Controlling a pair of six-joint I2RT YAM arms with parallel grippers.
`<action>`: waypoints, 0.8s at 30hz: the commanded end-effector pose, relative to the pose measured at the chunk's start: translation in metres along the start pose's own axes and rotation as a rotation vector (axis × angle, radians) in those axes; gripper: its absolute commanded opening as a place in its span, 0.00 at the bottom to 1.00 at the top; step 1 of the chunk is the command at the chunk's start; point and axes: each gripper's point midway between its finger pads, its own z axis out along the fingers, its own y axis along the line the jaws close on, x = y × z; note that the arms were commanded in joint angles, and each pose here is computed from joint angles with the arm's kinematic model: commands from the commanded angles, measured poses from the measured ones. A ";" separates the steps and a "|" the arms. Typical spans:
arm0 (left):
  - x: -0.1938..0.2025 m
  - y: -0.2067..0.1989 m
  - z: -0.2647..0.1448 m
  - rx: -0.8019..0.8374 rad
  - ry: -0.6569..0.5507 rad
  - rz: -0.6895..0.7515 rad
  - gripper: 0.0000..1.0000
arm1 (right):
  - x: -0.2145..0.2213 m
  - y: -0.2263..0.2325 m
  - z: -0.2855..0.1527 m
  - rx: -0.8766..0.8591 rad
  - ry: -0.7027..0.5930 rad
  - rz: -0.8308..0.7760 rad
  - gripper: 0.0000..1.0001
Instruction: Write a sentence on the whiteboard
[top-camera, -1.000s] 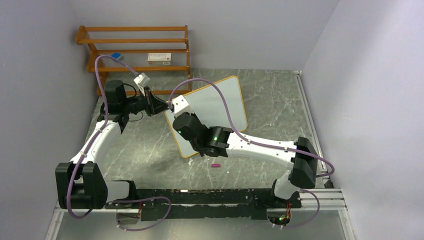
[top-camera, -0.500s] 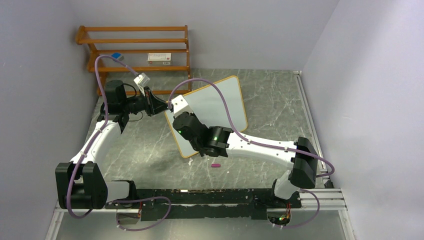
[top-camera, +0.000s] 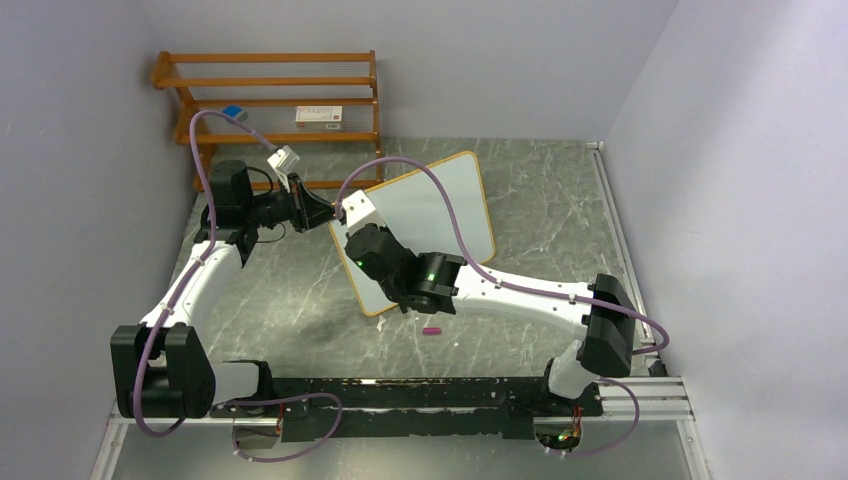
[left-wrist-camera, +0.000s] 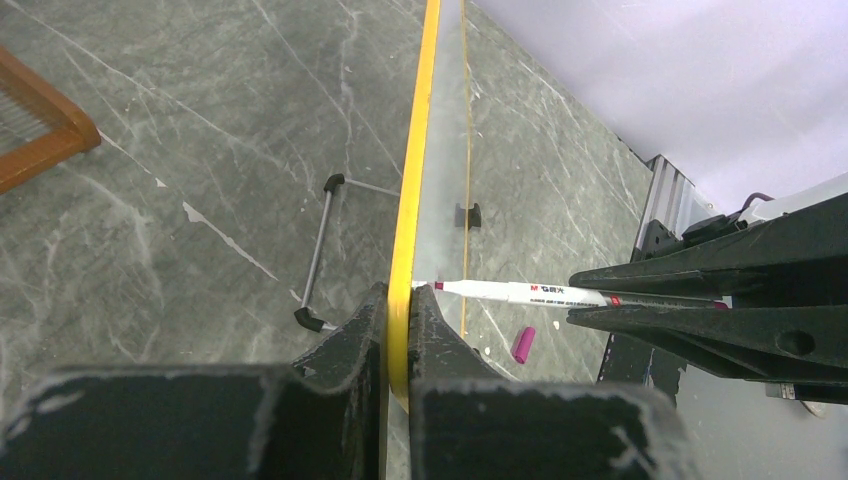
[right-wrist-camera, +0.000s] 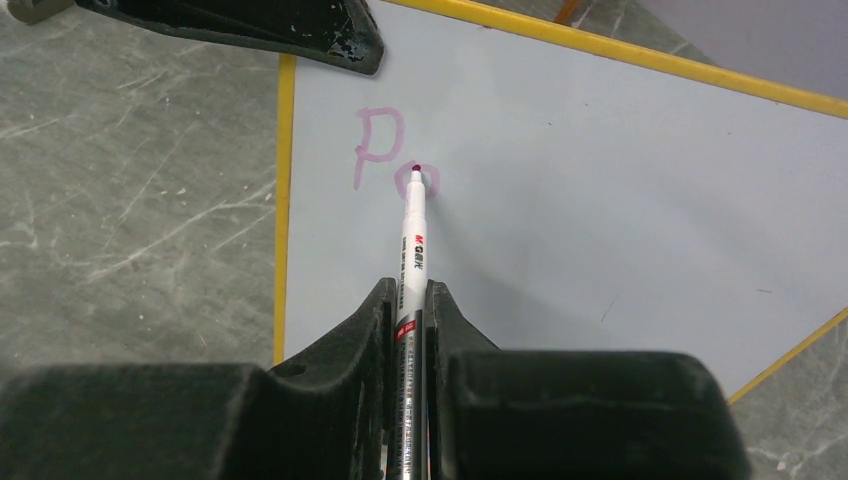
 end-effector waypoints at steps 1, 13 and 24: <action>-0.001 0.001 0.001 -0.007 0.007 0.069 0.05 | -0.009 0.001 0.001 -0.011 -0.017 0.019 0.00; -0.002 0.003 0.002 -0.018 0.006 0.079 0.05 | 0.001 -0.027 -0.010 0.062 -0.007 0.037 0.00; -0.002 0.003 0.002 -0.016 0.006 0.079 0.05 | -0.001 -0.031 -0.006 0.066 -0.024 0.054 0.00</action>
